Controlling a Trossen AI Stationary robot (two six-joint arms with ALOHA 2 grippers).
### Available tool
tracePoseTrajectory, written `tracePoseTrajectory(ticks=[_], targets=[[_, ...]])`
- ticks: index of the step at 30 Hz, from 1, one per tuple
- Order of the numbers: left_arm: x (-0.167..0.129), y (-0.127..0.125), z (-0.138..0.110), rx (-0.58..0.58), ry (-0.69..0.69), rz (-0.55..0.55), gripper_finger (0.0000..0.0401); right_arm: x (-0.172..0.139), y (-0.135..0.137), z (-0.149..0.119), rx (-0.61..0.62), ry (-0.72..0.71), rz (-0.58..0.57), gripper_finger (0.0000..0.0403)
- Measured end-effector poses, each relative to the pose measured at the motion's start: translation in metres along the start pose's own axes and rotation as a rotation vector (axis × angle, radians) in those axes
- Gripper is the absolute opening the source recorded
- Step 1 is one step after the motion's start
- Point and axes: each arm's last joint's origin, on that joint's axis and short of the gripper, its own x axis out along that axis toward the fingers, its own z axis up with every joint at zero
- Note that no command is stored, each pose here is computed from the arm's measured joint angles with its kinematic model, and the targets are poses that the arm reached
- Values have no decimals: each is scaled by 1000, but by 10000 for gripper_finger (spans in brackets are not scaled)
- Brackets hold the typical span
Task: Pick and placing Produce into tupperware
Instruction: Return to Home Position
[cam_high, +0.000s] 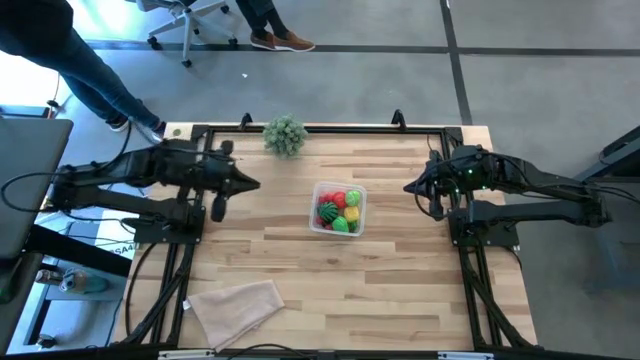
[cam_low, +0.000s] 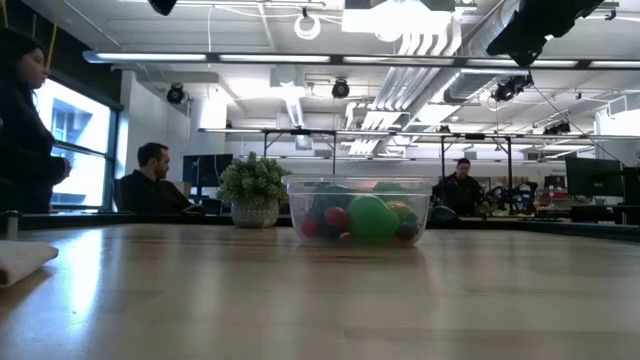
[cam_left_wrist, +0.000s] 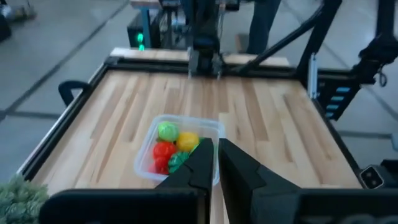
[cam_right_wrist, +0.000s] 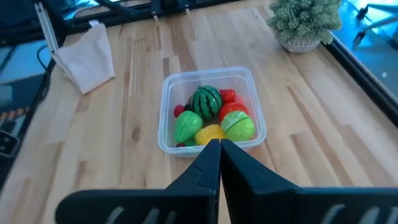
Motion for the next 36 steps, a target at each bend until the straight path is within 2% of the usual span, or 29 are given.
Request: tracePoseTrajectory(ticks=[3, 10, 20, 26, 32, 36], targets=[[-12, 0, -17, 2, -47, -2, 16, 0, 0, 0, 45, -1, 0, 2], [-35, 1, -54, -12, -136, -5, 17, 0, 0, 0, 65, 0, 12, 2], [-64, 3, -102, -54, -293, 62, 17, 0, 1, 6, 77, -59, 40, 2], [-80, 4, -114, -90, -412, 67, 17, -1, 2, 11, 68, -113, 36, 2], [-71, 9, -118, -171, -399, 208, 17, -1, 1, 15, 79, -153, 0, 2], [-62, 9, -123, -168, -403, 219, 17, -2, -1, 17, 129, -182, -46, 2]])
